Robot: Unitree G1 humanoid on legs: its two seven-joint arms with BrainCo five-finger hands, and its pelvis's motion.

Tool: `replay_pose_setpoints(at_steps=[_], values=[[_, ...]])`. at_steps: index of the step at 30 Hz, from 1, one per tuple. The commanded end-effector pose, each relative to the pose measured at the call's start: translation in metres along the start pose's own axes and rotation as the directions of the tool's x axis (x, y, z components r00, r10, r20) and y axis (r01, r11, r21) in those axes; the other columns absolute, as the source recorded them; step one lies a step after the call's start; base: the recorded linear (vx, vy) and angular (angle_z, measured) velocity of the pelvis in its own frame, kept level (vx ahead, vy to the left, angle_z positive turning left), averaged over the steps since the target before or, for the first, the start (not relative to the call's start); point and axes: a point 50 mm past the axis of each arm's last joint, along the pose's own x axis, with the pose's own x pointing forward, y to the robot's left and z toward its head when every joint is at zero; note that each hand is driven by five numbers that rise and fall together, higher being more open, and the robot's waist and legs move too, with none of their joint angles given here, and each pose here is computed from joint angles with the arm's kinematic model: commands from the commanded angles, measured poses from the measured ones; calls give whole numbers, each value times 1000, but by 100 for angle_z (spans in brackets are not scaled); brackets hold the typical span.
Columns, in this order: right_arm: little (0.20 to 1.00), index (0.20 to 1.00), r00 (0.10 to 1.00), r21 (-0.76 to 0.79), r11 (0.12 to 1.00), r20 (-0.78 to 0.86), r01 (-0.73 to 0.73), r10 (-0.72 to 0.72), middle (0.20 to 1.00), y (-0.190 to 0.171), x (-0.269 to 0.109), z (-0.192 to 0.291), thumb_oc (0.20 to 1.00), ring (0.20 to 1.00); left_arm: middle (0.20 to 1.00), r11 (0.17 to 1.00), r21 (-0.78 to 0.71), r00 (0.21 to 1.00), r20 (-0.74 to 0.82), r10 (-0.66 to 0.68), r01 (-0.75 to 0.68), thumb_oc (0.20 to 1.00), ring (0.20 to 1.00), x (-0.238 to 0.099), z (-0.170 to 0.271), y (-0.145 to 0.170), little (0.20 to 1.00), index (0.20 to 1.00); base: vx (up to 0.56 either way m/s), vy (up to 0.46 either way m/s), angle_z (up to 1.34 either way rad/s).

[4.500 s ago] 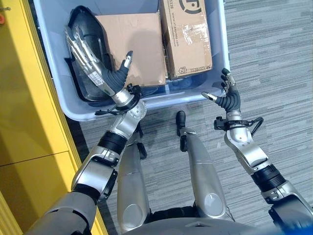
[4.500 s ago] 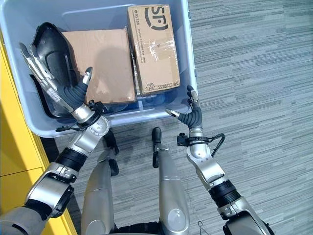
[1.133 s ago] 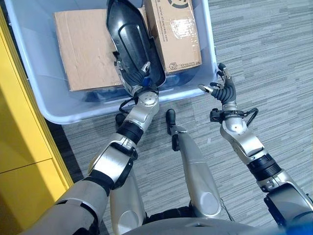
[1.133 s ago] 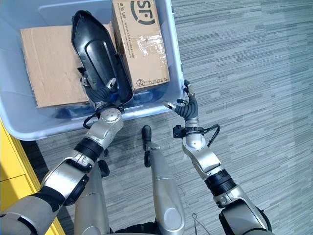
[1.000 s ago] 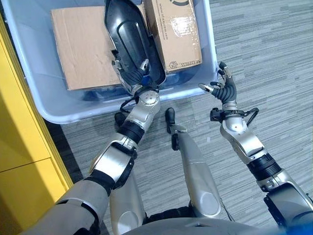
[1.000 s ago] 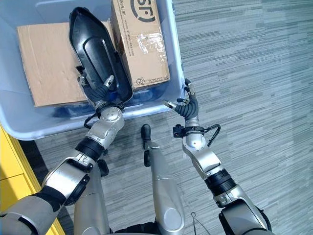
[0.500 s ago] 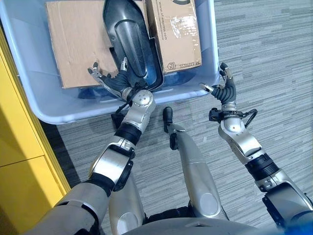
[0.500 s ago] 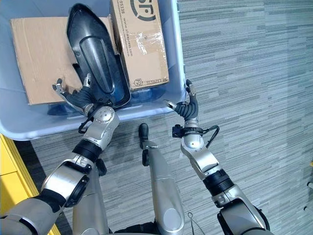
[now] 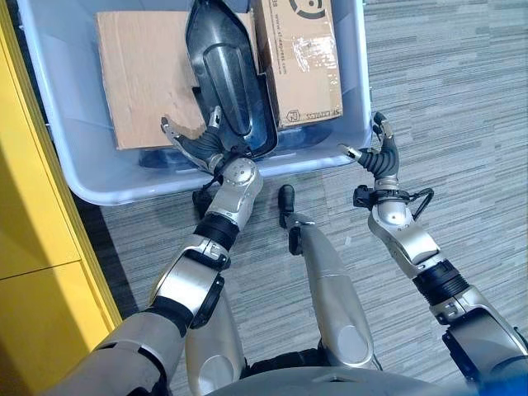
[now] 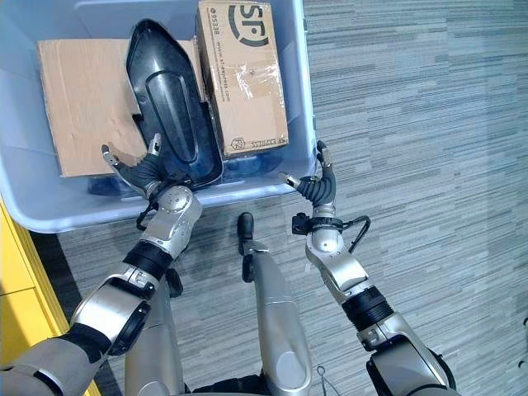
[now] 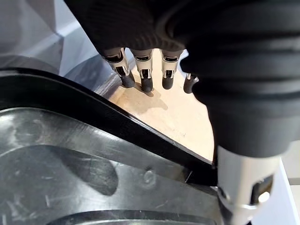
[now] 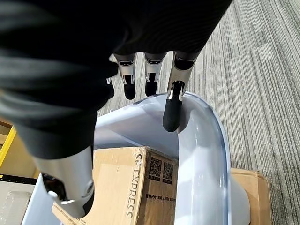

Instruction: Move parts from the plastic box to the shelf.

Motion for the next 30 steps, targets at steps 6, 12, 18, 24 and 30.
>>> replay_pose_setpoints(at_steps=[6, 12, 18, 24, 30], values=[[1000, 1000, 995, 64, 994, 44, -92, 89, 1000, 12, -4, 20, 1000, 1000, 1000, 956, 170, 899, -410, -151, 238, 1000, 1000, -19, -59, 0, 1000, 1000, 32, 40, -5], [1000, 1000, 994, 57, 993, 44, -104, 101, 1000, 8, -2, 24, 1000, 1000, 1000, 890, 288, 885, -412, -217, 353, 1000, 1000, -13, -60, -3, 1000, 1000, 6, 3, -3], [1000, 1000, 994, 44, 993, 46, -106, 104, 1000, 6, -1, 24, 1000, 1000, 1000, 819, 386, 866, -436, -244, 425, 1000, 1000, -11, -67, 0, 1000, 1000, 3, 7, -2], [1000, 1000, 992, 29, 993, 51, -116, 114, 1000, 1, 1, 27, 1000, 1000, 1000, 668, 541, 852, -422, -310, 511, 1000, 1000, -3, -71, 5, 1000, 1000, 3, 29, -6], [1000, 1000, 990, 17, 992, 59, -125, 124, 1000, -3, 1, 28, 1000, 1000, 1000, 544, 606, 814, -424, -397, 581, 1000, 1000, -3, -73, 2, 1000, 1000, -3, 26, -1]])
